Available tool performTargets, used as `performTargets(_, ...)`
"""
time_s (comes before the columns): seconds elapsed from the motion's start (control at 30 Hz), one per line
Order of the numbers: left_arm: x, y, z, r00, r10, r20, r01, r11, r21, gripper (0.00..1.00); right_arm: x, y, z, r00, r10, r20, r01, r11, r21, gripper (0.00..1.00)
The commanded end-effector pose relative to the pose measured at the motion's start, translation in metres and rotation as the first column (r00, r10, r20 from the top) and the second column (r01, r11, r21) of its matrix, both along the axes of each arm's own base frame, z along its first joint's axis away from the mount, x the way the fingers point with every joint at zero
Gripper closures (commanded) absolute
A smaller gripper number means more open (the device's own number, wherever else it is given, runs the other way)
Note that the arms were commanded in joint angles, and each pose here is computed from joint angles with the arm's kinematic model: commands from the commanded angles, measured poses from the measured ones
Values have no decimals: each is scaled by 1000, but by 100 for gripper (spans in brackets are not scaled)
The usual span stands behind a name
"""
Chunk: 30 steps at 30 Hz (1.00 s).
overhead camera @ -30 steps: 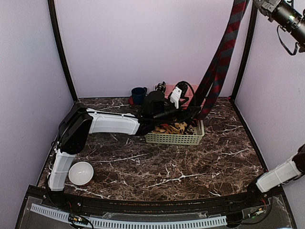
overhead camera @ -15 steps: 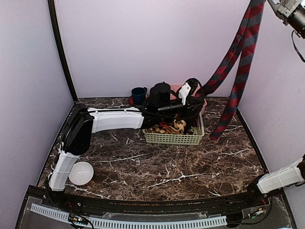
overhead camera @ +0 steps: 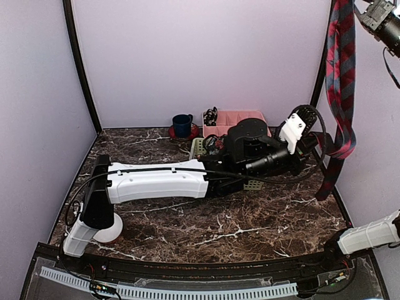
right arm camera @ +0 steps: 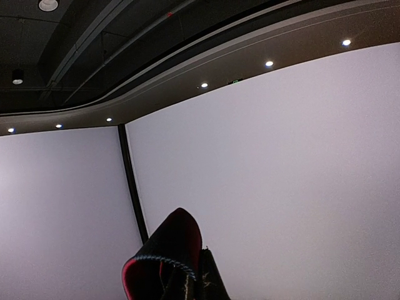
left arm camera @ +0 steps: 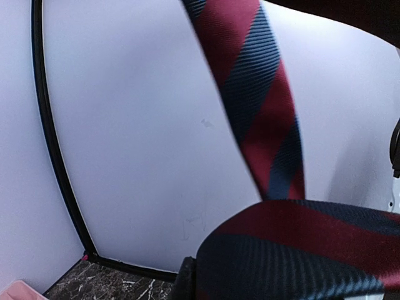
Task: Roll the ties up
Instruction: Adjust the tie.
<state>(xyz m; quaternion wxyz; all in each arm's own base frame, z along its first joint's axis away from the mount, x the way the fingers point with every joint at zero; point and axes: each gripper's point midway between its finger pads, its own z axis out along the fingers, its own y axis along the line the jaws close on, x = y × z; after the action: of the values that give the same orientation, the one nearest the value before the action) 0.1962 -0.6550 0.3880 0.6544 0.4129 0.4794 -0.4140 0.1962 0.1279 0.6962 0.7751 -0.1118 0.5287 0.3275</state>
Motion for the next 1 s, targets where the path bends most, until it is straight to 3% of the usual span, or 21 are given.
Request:
performTargets(0.0,5,33,52,986,153,-64,-161,977,-143,100,-2,-8,8,998,-41,43,40,999,14,100)
performTargets(0.13,-11,42,67,991,109,-81,-124,967,-223,100,4,-4,3,999,-39,33,39,999,9,100)
performTargets(0.37,-61,30,123,998,-50,45,61,951,-304,100,8,-2,2,999,-34,34,33,999,12,100)
performTargets(0.63,-74,25,141,991,-130,24,129,907,-400,100,13,-1,-2,999,-48,24,48,999,6,100)
performTargets(0.8,-36,23,75,984,28,-175,-81,950,-302,100,16,2,-6,999,-44,15,45,999,-8,100)
performTargets(0.97,-9,92,-22,891,198,-409,-319,914,-252,100,33,31,-38,998,57,-35,-59,997,-48,100)
